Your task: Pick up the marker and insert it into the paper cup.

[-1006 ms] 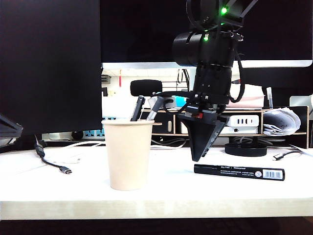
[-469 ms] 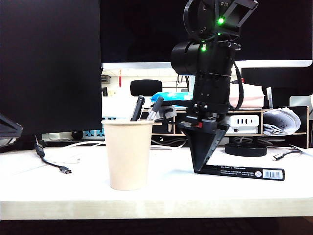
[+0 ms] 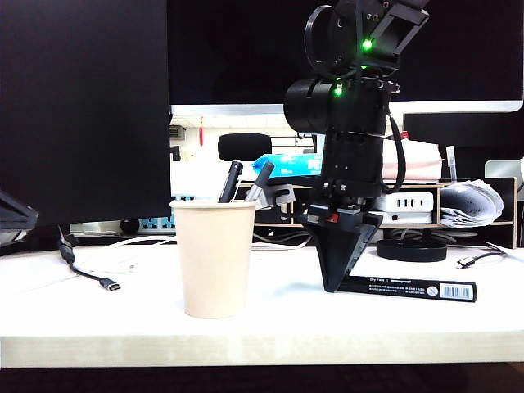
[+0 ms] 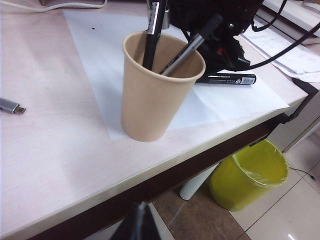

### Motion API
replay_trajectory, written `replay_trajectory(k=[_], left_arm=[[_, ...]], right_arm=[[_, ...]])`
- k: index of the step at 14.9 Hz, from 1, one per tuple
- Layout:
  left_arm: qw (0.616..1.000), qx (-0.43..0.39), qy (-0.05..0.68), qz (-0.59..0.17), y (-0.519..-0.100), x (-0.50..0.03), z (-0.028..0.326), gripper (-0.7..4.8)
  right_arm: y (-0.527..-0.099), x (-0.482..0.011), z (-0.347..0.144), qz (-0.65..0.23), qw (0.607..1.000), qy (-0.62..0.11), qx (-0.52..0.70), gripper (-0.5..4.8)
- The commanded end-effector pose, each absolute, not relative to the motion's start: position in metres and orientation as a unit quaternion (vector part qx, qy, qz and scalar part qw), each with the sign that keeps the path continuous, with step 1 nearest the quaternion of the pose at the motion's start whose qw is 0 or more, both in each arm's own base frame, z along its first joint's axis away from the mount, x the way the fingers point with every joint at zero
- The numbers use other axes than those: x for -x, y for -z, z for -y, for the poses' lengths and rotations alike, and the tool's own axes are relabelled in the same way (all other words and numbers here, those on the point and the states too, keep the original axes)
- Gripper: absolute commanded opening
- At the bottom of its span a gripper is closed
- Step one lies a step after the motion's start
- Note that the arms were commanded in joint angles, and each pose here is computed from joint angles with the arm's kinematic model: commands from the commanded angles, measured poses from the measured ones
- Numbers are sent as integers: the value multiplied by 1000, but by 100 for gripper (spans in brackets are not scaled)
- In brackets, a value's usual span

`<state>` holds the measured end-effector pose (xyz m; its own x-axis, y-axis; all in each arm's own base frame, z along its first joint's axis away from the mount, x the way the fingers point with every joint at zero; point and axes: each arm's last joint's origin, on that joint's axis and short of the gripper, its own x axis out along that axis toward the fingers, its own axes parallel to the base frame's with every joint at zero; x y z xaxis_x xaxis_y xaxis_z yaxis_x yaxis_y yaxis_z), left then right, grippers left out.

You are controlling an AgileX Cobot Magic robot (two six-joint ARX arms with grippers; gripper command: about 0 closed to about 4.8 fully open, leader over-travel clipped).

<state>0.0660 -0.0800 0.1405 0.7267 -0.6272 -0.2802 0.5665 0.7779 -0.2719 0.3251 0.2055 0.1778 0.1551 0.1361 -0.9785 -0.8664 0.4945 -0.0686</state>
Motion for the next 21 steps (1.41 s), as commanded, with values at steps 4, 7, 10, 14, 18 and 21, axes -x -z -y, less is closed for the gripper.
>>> replay_trajectory(k=[4, 7, 10, 14, 18, 21], left_arm=[[926, 83, 322, -177, -141, -66, 80, -5], [926, 83, 322, -177, -141, -66, 80, -5], [926, 83, 322, -177, -141, -66, 80, -5], [926, 83, 322, -177, -141, -66, 80, -5], [926, 83, 322, -177, -141, -66, 80, -5], [926, 83, 322, -177, -141, -66, 80, -5]], right_arm=[[-176, -325, -206, -538, 678, -364, 344, 93], [-176, -325, -206, -538, 678, -364, 345, 92], [-176, -326, -206, -538, 678, -362, 346, 79], [-176, -326, -205, -538, 680, -348, 358, 56], [-179, -327, -203, -539, 688, -339, 350, 52], [-188, -326, -201, -529, 697, -337, 347, 52]])
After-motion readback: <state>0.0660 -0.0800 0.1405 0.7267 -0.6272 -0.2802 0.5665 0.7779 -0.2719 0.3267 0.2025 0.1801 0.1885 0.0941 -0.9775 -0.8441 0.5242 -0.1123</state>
